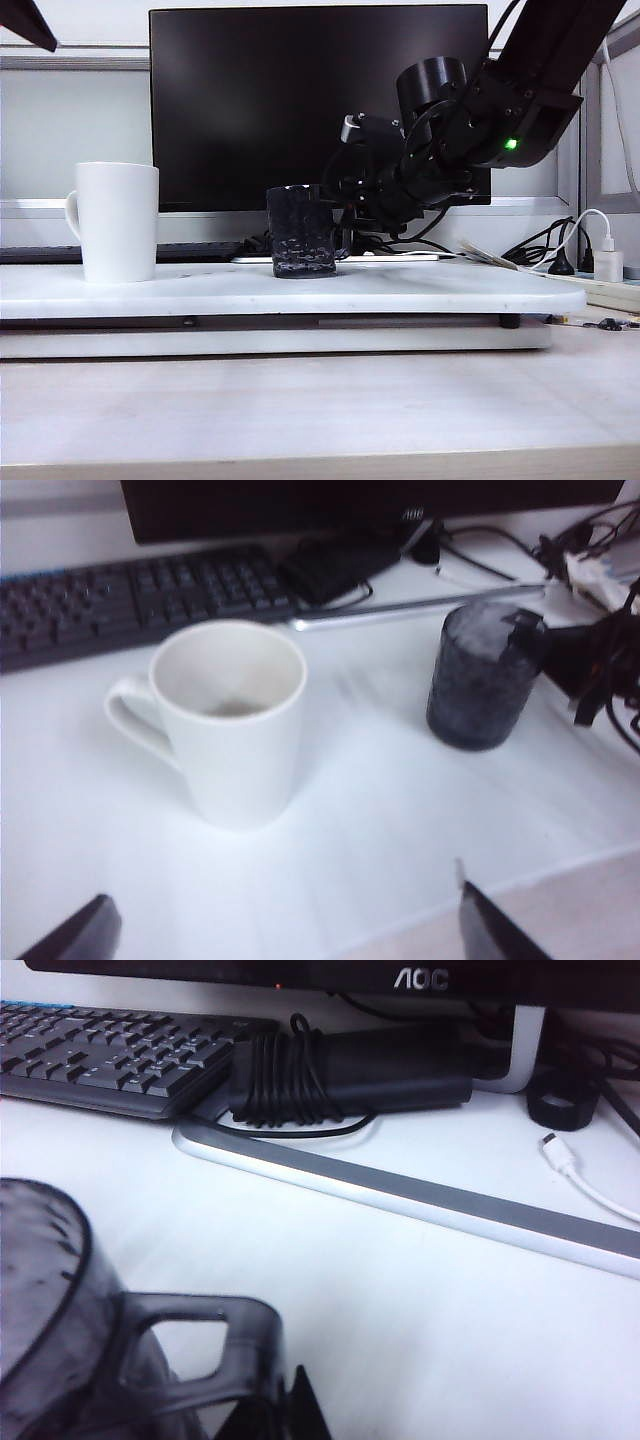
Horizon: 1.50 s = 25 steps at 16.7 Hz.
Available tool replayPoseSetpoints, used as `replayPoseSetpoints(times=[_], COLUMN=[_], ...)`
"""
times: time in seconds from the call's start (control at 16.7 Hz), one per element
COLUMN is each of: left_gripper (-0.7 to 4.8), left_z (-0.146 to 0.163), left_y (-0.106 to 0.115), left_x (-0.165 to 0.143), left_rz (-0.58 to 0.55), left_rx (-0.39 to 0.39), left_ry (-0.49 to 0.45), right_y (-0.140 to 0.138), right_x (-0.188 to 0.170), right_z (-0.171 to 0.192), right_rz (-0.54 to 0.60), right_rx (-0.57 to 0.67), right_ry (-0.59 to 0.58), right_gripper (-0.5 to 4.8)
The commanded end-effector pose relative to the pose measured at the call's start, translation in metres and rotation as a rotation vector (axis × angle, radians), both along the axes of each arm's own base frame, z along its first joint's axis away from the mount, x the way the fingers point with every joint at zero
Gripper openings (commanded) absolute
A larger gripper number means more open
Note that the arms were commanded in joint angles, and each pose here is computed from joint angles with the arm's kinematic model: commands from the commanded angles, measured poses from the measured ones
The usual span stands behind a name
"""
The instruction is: Carefully pick up the black cup and pour some water from the black cup into the white cup.
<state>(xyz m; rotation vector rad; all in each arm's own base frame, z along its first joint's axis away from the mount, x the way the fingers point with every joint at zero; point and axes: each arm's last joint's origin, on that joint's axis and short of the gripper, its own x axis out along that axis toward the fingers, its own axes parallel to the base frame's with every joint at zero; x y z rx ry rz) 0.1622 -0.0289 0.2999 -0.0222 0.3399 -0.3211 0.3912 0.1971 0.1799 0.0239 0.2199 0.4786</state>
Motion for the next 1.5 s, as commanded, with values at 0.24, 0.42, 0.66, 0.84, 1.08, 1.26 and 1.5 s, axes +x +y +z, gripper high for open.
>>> replayPoseSetpoints(times=[0.24,0.42,0.66,0.84,1.08,1.26,1.5], left_gripper=[4.79,4.79,4.79,4.79,4.79,4.79,4.79], left_z=[-0.002,-0.003,-0.004,-0.003,-0.004,-0.003,0.015], left_y=[0.000,0.000,0.000,0.000,0.000,0.001,0.003], left_x=[-0.002,-0.002,-0.002,-0.002,-0.002,-0.002,-0.016], left_rz=[-0.002,-0.003,-0.001,-0.001,-0.002,0.002,0.013], left_rx=[0.007,0.009,0.007,0.007,0.008,0.012,-0.007], left_ry=[0.025,0.040,0.047,0.047,0.047,0.043,-0.109], right_y=[-0.004,-0.004,-0.004,-0.004,-0.005,-0.009,-0.029], right_x=[0.006,0.005,0.005,0.005,0.002,-0.007,-0.048], right_z=[-0.011,-0.013,-0.013,-0.012,-0.004,0.021,0.098], right_rz=[-0.019,-0.019,-0.019,-0.018,-0.010,0.000,0.025], right_rx=[-0.005,-0.010,-0.010,-0.009,-0.007,-0.051,-0.150], right_ry=[0.019,0.033,0.033,0.031,0.032,0.035,0.025], right_gripper=[-0.02,-0.02,0.00,2.76,2.76,2.75,2.75])
